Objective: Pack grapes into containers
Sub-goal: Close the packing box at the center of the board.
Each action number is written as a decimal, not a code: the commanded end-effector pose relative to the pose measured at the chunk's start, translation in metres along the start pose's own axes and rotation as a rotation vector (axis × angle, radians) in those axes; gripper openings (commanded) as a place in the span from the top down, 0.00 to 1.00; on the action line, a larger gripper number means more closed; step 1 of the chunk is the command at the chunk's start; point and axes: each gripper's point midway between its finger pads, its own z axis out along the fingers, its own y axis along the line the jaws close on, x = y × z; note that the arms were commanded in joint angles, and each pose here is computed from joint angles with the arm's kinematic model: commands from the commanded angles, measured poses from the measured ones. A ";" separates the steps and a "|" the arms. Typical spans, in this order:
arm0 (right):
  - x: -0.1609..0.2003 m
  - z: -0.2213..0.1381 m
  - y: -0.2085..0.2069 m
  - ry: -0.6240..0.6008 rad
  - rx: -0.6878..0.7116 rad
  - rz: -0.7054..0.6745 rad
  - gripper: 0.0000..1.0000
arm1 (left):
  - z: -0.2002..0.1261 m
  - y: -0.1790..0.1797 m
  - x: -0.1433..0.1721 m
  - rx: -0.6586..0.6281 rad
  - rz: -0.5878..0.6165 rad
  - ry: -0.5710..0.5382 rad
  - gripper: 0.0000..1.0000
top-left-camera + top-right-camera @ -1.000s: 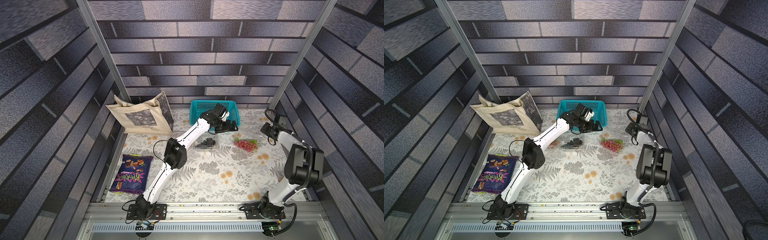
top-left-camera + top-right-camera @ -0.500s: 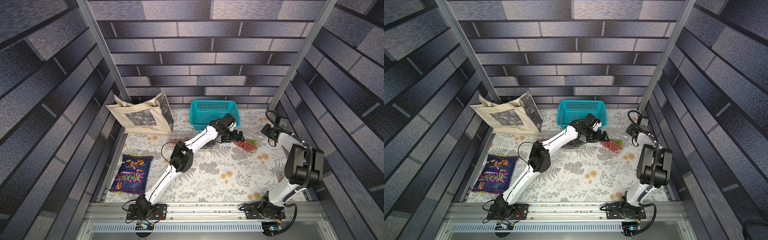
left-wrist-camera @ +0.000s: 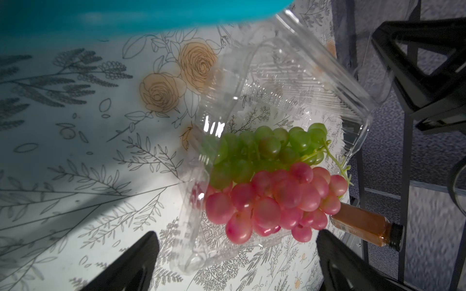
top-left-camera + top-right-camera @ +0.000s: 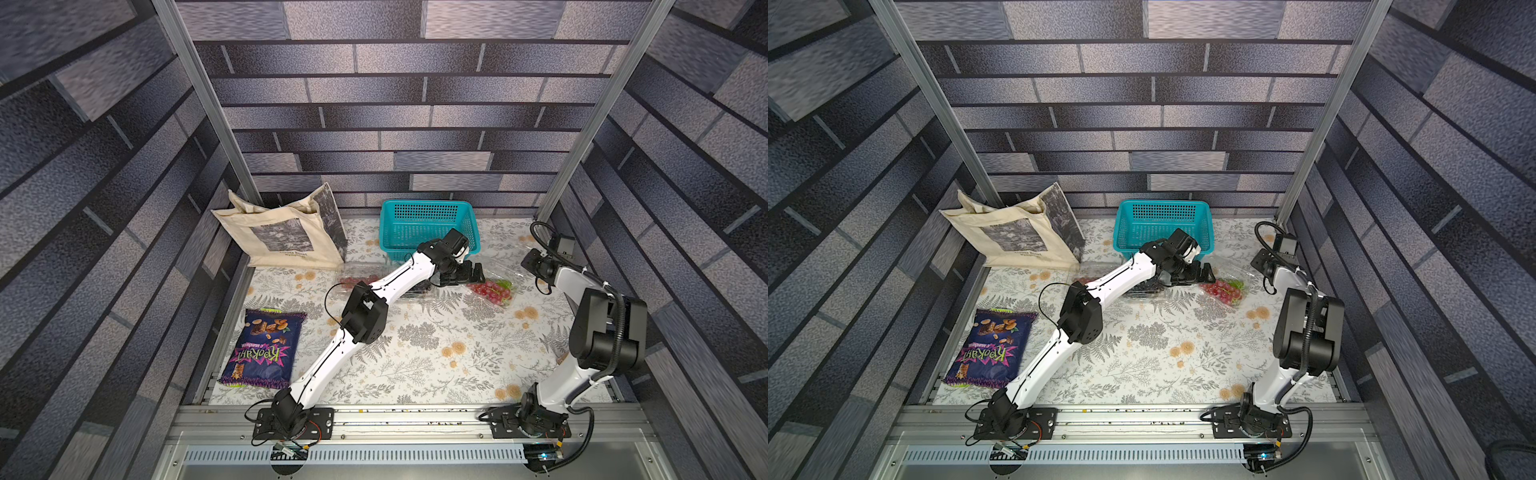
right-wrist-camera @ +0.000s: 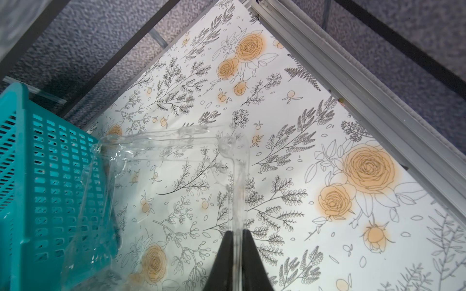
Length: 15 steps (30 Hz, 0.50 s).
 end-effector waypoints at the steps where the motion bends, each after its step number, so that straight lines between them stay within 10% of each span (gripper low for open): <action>1: 0.015 0.002 -0.008 0.017 0.000 0.036 0.90 | 0.002 -0.013 -0.001 0.029 -0.004 -0.009 0.00; 15: 0.024 -0.008 -0.018 -0.042 0.019 0.050 0.86 | 0.006 -0.028 0.013 0.038 0.003 0.018 0.00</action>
